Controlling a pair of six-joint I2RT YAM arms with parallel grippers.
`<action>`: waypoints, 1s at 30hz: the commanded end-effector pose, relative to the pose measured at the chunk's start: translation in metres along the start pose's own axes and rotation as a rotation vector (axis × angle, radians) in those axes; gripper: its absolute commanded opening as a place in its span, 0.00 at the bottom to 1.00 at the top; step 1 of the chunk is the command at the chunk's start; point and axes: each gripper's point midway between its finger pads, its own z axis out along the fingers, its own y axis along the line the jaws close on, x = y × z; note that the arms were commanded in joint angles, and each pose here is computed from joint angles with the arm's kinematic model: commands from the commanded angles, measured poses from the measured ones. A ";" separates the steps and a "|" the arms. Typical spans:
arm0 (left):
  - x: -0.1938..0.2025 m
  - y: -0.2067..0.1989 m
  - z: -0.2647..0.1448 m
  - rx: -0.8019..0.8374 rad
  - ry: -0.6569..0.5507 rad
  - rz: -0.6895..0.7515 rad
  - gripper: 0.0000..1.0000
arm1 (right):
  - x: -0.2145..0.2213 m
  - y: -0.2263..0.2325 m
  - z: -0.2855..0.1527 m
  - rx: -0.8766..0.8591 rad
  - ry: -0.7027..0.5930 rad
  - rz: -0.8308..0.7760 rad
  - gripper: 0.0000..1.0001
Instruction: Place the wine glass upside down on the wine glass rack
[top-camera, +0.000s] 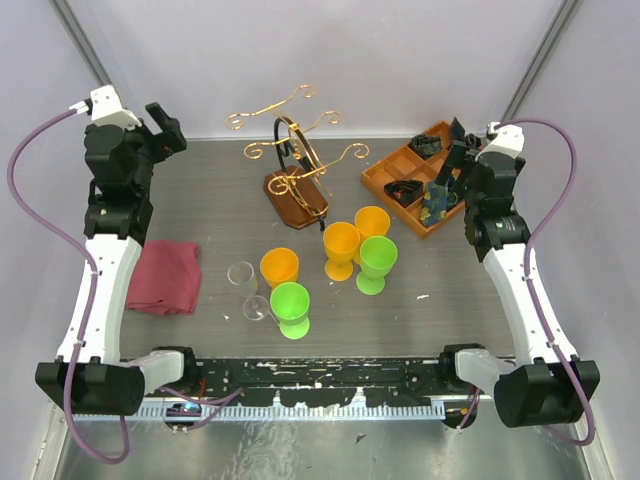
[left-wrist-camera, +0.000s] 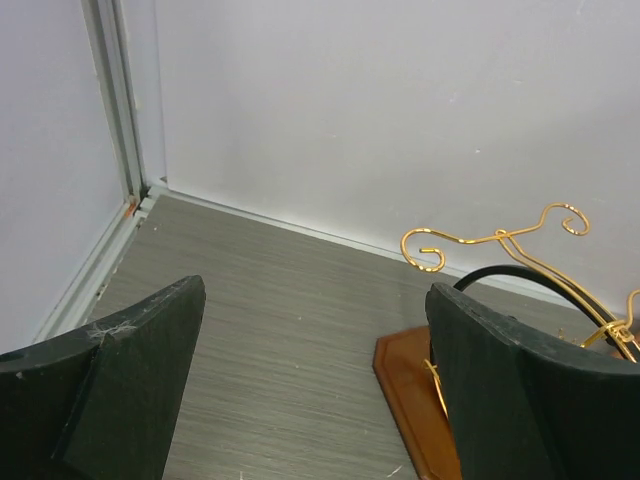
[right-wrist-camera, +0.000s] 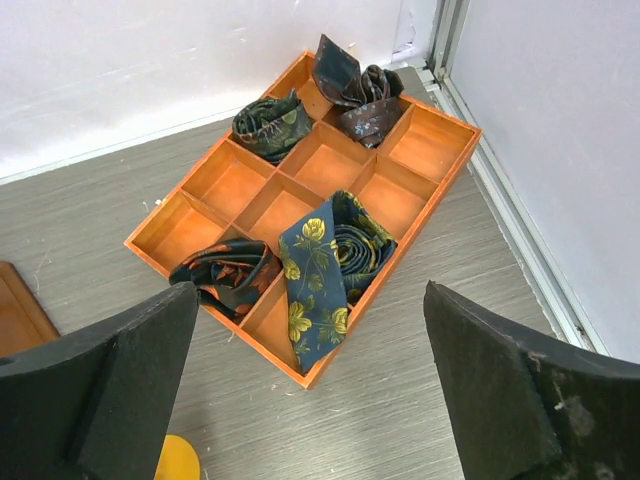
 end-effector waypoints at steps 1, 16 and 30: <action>-0.011 0.001 -0.006 -0.008 -0.027 0.002 0.98 | -0.038 0.001 -0.013 -0.008 -0.111 0.046 1.00; -0.021 -0.006 -0.003 0.072 -0.025 0.250 0.98 | -0.039 0.038 -0.012 -0.199 -0.041 0.009 1.00; -0.012 -0.037 -0.006 0.228 0.002 0.147 0.98 | -0.075 0.077 -0.016 -0.385 -0.079 0.022 1.00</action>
